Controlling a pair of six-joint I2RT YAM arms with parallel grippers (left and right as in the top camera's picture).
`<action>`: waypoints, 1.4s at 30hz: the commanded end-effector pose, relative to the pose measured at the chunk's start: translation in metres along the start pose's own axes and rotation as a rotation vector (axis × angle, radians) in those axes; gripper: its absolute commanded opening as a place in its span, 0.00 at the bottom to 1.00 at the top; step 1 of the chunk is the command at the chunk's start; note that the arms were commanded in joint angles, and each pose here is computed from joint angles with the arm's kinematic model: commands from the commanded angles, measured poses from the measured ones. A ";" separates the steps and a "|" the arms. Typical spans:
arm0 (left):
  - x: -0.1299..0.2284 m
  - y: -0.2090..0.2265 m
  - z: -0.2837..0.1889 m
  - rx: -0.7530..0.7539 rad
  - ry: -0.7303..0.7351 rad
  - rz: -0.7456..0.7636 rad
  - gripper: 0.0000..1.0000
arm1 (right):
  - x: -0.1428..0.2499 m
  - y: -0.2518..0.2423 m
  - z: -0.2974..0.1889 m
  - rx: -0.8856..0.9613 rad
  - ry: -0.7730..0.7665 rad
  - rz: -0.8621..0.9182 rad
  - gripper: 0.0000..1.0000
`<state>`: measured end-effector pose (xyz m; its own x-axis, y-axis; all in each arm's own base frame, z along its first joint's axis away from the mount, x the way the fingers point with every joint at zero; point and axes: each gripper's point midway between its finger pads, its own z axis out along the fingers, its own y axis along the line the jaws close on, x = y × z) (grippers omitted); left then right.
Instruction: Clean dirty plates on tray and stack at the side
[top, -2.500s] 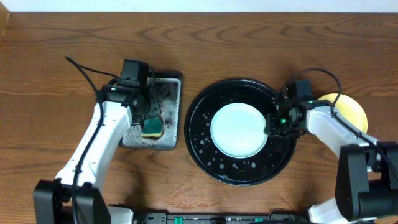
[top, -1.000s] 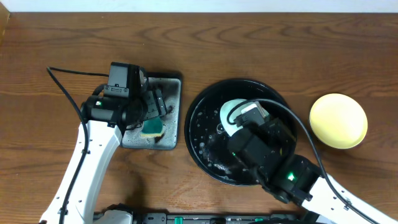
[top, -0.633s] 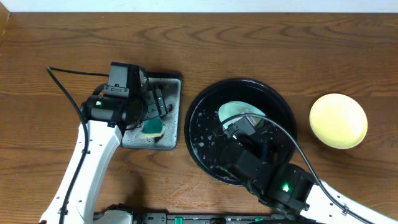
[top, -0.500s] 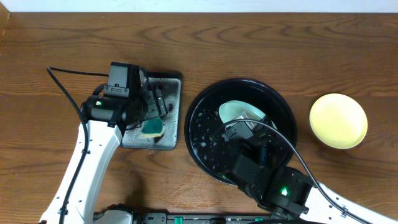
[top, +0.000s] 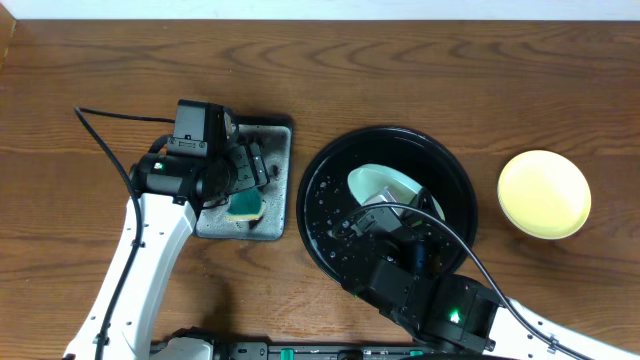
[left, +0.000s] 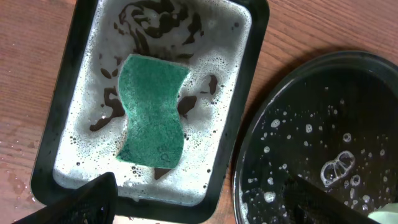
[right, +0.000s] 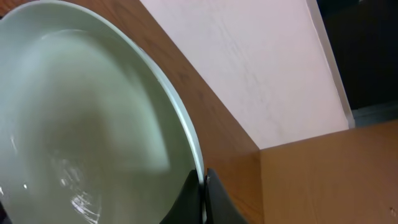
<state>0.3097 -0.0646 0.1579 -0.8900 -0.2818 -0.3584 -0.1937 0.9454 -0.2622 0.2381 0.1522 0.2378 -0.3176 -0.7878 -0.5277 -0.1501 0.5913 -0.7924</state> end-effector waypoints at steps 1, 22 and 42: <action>-0.008 -0.003 -0.007 0.011 -0.023 0.011 0.85 | -0.003 -0.010 -0.003 0.039 -0.009 0.001 0.01; -0.008 -0.003 -0.007 0.011 -0.024 0.011 0.85 | -0.003 -0.011 -0.003 0.040 -0.009 -0.027 0.01; -0.008 -0.003 -0.007 0.011 -0.023 0.011 0.85 | -0.003 -0.013 -0.003 0.053 -0.008 -0.025 0.01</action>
<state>0.3097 -0.0646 0.1579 -0.8900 -0.2818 -0.3584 -0.1937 0.9454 -0.2622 0.2384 0.1512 0.2391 -0.3116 -0.8122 -0.4931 -0.1543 0.5553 -0.8172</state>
